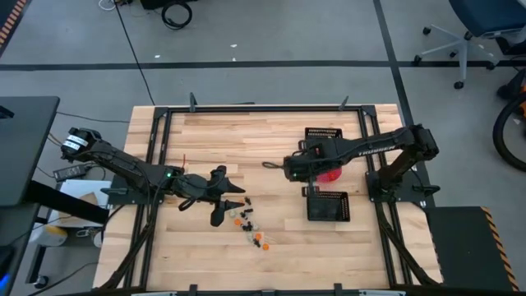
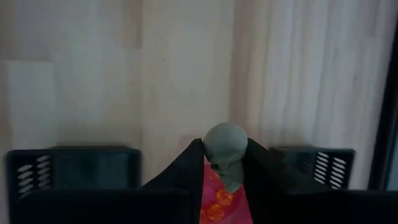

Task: Sort Halloween decoration
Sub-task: Put the white skull toy into the top black bin

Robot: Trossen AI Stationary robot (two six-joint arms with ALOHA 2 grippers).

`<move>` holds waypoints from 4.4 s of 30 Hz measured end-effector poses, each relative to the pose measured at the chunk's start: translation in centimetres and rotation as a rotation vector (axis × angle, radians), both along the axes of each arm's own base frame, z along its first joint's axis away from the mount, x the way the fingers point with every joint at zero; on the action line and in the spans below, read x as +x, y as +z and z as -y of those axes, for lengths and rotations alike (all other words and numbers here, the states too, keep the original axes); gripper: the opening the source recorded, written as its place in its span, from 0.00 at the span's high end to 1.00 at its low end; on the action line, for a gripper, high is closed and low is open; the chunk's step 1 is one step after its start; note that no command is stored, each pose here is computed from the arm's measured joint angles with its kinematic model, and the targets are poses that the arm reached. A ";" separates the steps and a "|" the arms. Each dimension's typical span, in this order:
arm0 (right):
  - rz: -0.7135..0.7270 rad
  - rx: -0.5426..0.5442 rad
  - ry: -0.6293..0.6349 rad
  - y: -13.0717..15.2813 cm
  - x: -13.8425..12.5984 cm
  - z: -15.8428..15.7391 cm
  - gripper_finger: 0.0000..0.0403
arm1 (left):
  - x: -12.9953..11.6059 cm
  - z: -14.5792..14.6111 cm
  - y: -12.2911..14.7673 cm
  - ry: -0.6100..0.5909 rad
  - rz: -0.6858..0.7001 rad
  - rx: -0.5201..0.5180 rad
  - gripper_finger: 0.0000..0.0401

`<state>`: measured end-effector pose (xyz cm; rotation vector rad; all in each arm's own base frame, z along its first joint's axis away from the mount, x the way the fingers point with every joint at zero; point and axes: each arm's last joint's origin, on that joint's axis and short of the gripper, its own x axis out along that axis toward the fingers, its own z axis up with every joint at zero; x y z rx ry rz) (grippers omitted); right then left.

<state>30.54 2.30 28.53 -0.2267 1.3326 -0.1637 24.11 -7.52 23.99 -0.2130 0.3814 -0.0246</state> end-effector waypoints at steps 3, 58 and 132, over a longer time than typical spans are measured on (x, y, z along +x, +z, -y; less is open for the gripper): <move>-0.013 -0.005 -0.020 0.1 -0.1 1.2 0.76 | 0.0 0.0 0.0 0.000 0.000 0.000 0.52; -0.035 0.094 -0.405 -5.0 -6.4 19.7 0.76 | 0.0 0.0 0.0 0.000 0.000 0.001 0.52; 0.211 0.021 -0.121 -3.1 1.1 7.2 0.60 | 0.1 -0.1 0.2 0.025 0.022 0.010 0.52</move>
